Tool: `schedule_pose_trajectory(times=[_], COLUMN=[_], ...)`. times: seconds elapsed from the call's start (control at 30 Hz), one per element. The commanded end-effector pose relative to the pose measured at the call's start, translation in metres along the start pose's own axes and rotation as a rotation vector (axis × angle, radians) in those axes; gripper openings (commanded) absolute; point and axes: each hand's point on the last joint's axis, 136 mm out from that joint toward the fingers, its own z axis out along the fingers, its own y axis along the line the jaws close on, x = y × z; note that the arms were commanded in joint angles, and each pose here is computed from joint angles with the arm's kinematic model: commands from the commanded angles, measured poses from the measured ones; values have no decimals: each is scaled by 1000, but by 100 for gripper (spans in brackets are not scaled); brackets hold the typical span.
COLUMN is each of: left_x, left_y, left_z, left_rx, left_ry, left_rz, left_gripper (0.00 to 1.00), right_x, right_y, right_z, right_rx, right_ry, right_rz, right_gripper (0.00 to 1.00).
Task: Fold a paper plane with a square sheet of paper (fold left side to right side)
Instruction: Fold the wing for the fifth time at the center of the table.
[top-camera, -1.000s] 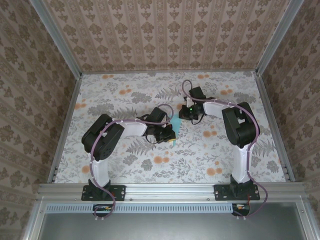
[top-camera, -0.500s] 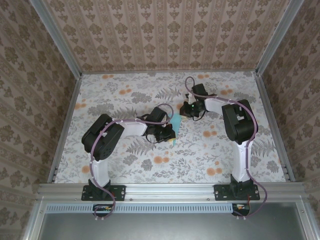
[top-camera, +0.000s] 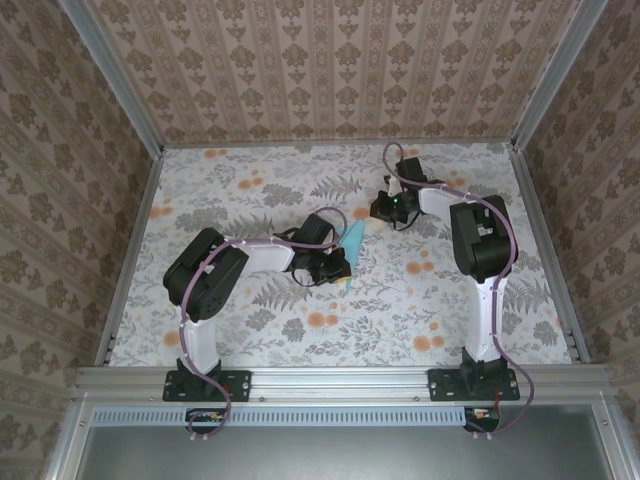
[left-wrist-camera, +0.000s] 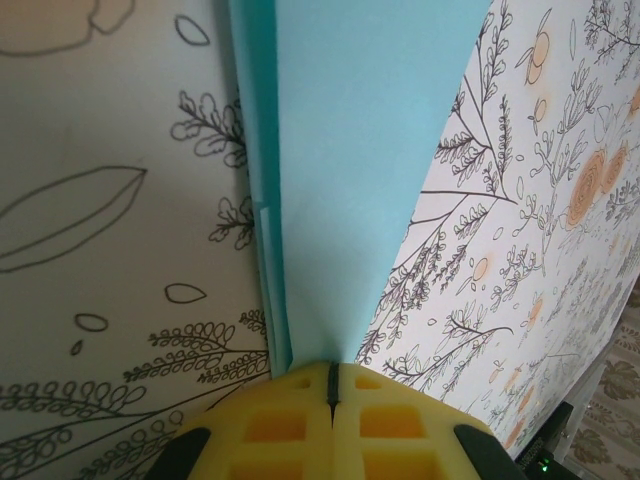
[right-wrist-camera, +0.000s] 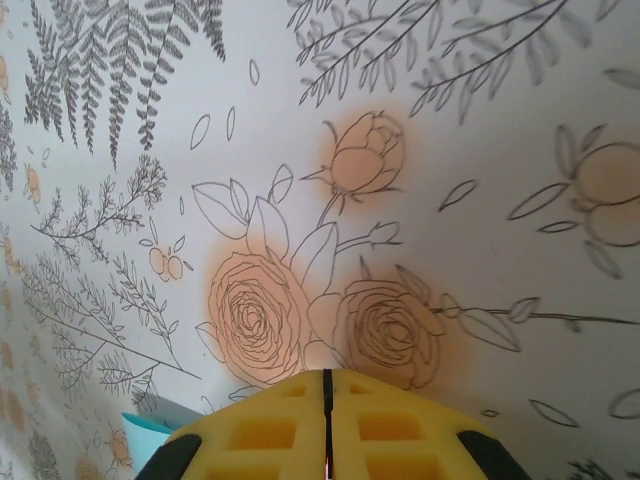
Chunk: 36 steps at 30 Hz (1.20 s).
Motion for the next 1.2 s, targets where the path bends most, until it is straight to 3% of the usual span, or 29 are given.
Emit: schedule_pose_trajectory(times=[0.0, 0.23, 0.47, 0.93, 1.17], left_x=[18, 17, 15, 2, 17], left_y=[37, 36, 31, -29, -39], left_z=[1, 0, -2, -35, -28], left_rx=[-143, -143, -133, 29, 80], left_ry=[43, 37, 29, -52, 36], left_rz=[-47, -43, -26, 114, 97], left_gripper=[5, 5, 5, 13, 15], right_x=[-7, 55, 101, 134, 134], right_y=[30, 60, 65, 23, 23], right_z=[-32, -42, -11, 17, 17], right_rx=[-52, -160, -164, -4, 3], right_ry=[-66, -3, 115, 248, 251], right_rz=[-33, -9, 40, 109, 104], right_gripper=[9, 9, 10, 9, 9])
